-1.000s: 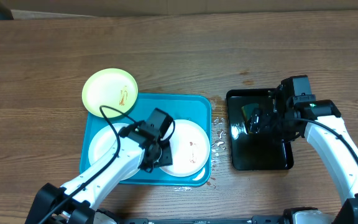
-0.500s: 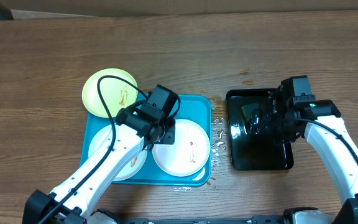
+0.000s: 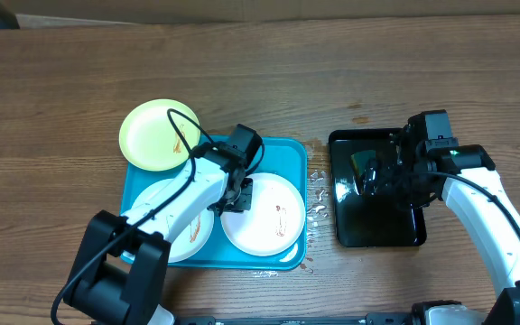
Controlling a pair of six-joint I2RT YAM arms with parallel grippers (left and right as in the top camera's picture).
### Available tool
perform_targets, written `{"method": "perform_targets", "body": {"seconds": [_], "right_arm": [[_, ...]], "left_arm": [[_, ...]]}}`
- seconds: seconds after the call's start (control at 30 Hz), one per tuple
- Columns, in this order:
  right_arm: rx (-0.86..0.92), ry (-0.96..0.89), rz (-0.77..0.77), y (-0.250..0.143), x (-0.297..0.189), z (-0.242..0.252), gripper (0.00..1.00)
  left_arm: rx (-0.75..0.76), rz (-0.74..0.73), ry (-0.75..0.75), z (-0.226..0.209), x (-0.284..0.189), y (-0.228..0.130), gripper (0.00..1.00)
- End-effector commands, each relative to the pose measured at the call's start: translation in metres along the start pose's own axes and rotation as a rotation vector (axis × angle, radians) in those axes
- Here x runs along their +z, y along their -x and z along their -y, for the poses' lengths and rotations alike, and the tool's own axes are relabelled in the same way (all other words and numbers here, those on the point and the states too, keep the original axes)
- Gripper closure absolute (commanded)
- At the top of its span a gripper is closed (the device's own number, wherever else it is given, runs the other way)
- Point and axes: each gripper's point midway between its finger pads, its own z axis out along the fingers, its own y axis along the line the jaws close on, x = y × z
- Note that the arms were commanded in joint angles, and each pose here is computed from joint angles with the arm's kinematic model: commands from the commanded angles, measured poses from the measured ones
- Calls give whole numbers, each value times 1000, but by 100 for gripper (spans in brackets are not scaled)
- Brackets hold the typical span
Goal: Clean dirty plates on tray and stack at the side
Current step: 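Grip the rim of the right white plate with the left gripper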
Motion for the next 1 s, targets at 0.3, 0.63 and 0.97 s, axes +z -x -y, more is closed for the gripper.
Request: {"method": "perform_targets", "body": {"seconds": [0.3, 0.63, 0.97], "right_arm": [[1, -12, -3, -1, 1, 3, 13], [6, -45, -18, -5, 1, 9, 12], [-10, -82, -32, -1, 12, 17, 12]], "left_arm": [[85, -10, -69, 2, 13, 7, 75], [64, -17, -71, 1, 24, 0, 88], [-60, -40, -154, 2, 28, -1, 96]]}}
